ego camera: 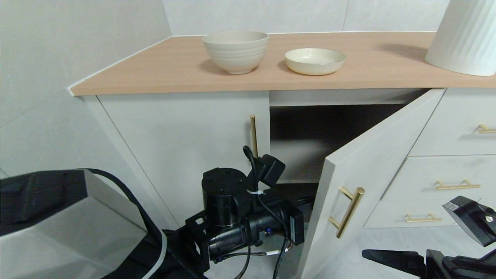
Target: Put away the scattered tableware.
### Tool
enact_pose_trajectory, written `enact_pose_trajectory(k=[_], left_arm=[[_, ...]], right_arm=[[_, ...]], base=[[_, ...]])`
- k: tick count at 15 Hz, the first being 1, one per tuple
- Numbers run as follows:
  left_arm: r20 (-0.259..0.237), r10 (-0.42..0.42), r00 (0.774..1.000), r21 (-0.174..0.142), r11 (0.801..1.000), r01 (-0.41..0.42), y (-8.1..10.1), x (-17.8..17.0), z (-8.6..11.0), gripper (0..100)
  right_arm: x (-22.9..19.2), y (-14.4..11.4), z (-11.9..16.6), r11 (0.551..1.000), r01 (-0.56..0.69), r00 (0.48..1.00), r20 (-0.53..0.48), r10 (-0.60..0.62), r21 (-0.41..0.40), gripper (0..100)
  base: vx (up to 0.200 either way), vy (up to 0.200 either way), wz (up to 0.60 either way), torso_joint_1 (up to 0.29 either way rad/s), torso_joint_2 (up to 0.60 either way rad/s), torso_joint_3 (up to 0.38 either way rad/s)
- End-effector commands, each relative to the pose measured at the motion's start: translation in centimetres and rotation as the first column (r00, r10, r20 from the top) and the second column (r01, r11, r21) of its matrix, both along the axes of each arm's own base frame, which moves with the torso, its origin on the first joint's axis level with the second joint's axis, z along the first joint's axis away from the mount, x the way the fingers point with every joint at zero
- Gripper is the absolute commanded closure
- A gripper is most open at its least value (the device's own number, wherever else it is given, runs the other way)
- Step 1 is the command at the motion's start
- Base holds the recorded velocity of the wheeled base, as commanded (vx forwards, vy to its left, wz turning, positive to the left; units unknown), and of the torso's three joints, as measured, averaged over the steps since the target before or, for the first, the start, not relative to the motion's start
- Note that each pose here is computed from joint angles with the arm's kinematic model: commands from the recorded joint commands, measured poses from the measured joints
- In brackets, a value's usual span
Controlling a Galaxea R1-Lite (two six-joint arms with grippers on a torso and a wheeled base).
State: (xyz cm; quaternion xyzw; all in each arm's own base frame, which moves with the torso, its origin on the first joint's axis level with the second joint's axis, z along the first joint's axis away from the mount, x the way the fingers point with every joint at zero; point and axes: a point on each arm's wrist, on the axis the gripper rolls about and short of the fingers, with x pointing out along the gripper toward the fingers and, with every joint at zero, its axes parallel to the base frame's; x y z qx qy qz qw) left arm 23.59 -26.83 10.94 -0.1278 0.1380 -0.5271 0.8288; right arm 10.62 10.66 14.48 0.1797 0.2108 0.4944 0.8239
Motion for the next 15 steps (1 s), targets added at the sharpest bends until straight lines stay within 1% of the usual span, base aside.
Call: enact_pose_trajectory(k=[1, 5, 6, 8, 10, 12, 15], left_arm=[[-0.006, -0.006, 1.0, 0.006, 1.0, 0.006, -0.4, 0.3, -0.5, 100], [0.008, -0.006, 1.0, -0.012, 1.0, 0.006, -0.8, 0.6, 0.0, 100], [0.008, -0.006, 1.0, -0.012, 1.0, 0.006, -1.0, 0.8, 0.0, 100], [-0.009, -0.007, 1.0, 0.006, 1.0, 0.008, -1.7, 1.3, -0.4, 100], [-0.012, -0.006, 1.0, 0.01, 1.0, 0.006, -2.4, 2.0, -1.0, 100], [-0.012, -0.004, 1.0, 0.01, 1.0, 0.004, -2.7, 2.4, -1.3, 100], [-0.008, -0.004, 1.0, 0.006, 1.0, 0.004, -3.0, 2.5, -1.1, 100]], right_arm=[[0.0, 0.0, 0.0, 1.0, -0.001, 1.0, -0.001, 0.001, 0.0, 0], [0.0, 0.0, 0.0, 1.0, -0.001, 1.0, -0.001, 0.001, 0.0, 0], [0.0, 0.0, 0.0, 1.0, -0.001, 1.0, 0.0, 0.001, 0.001, 0], [0.0, 0.0, 0.0, 1.0, -0.001, 1.0, 0.001, 0.001, 0.002, 0], [-0.1, -0.1, 0.2, 1.0, -0.001, 1.0, 0.01, 0.001, 0.007, 0], [-0.2, -0.2, 0.2, 1.0, -0.003, 1.0, 0.022, 0.003, 0.007, 0], [-0.3, -0.3, 0.2, 1.0, -0.011, 0.999, 0.036, 0.011, 0.001, 0]], base=[[0.0, 0.0, 0.0, 0.0, 0.0, 0.0], [0.0, 0.0, 0.0, 0.0, 0.0, 0.0], [-0.2, 0.0, 0.0, 0.007, 0.0, 0.002], [-0.2, 0.0, 0.0, 0.007, 0.0, -0.002], [0.0, 0.0, 0.0, 0.0, 0.0, 0.0], [0.0, 0.0, 0.0, 0.0, 0.0, 0.0], [0.0, 0.0, 0.0, 0.0, 0.0, 0.0]])
